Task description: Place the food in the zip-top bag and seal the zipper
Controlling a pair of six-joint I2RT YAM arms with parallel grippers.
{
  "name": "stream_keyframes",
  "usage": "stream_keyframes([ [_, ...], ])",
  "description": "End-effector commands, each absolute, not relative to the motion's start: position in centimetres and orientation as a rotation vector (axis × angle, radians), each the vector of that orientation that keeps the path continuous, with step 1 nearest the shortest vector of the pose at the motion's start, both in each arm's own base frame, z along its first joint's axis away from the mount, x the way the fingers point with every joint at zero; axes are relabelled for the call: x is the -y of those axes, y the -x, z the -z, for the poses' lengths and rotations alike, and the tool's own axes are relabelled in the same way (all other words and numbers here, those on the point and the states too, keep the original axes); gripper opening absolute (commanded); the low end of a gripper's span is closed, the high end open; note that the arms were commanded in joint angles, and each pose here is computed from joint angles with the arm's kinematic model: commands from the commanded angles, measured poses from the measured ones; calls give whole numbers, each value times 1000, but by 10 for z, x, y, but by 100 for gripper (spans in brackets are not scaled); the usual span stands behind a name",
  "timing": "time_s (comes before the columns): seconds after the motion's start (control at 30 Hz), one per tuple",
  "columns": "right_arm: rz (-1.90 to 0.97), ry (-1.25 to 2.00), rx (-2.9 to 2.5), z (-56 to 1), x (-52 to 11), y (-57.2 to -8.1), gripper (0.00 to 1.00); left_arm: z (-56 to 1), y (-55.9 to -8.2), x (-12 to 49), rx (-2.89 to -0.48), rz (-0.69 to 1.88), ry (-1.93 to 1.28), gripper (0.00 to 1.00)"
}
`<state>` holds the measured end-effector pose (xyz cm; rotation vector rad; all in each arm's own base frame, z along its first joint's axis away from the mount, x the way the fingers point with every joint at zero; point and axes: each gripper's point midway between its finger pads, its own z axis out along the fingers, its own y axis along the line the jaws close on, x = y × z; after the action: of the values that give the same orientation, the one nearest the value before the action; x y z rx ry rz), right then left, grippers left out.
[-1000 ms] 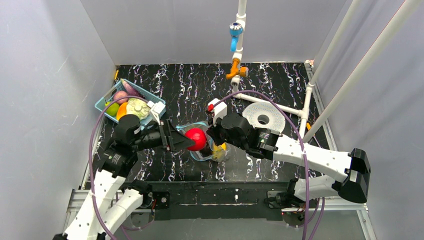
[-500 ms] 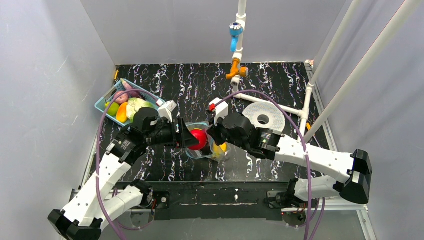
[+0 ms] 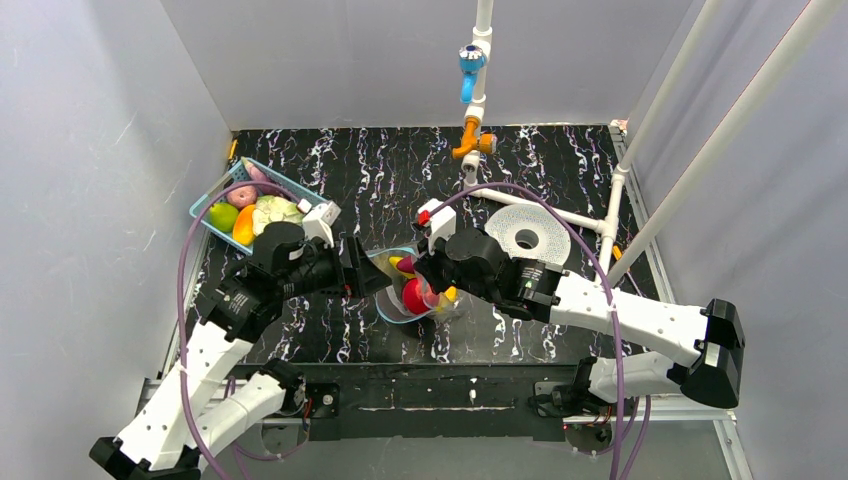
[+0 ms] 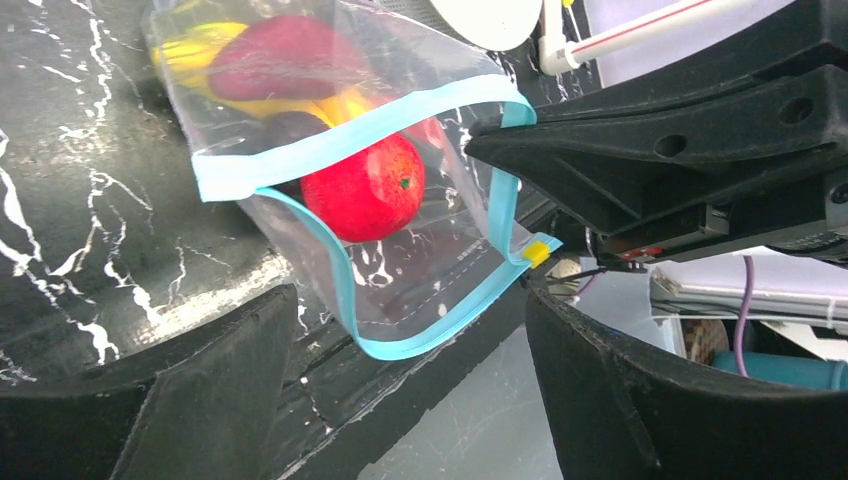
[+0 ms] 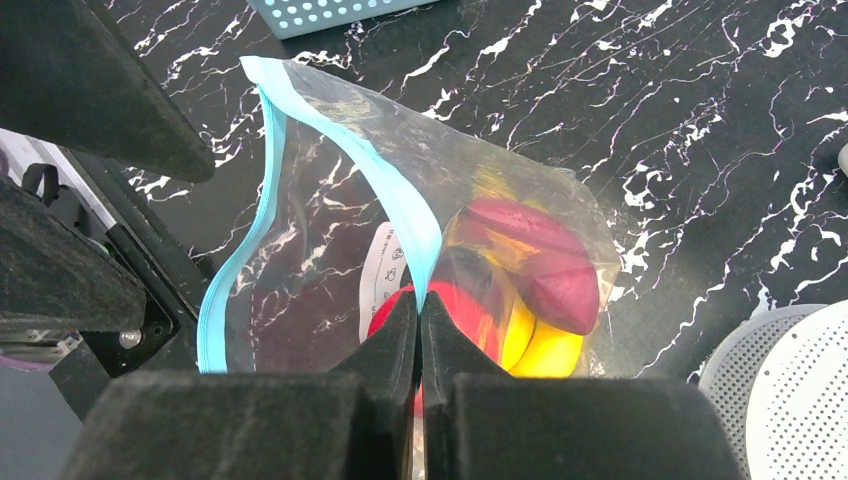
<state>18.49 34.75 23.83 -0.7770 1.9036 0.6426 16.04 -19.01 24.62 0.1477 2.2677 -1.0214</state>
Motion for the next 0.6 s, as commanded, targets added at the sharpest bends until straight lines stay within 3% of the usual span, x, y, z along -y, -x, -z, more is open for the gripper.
stream_keyframes([
  [0.0, -686, 733, -1842, -259, -352, -186, 2, -262, -165, 171, -2206, 902, -112, 82],
  [0.27, -679, 728, -1835, -260, -350, -186, 3, -265, -173, 68, -2110, 371, 291, 86],
  [0.57, -671, 724, -1830, -262, -349, -186, 3, -247, -163, 20, -1952, 251, 538, 91],
])
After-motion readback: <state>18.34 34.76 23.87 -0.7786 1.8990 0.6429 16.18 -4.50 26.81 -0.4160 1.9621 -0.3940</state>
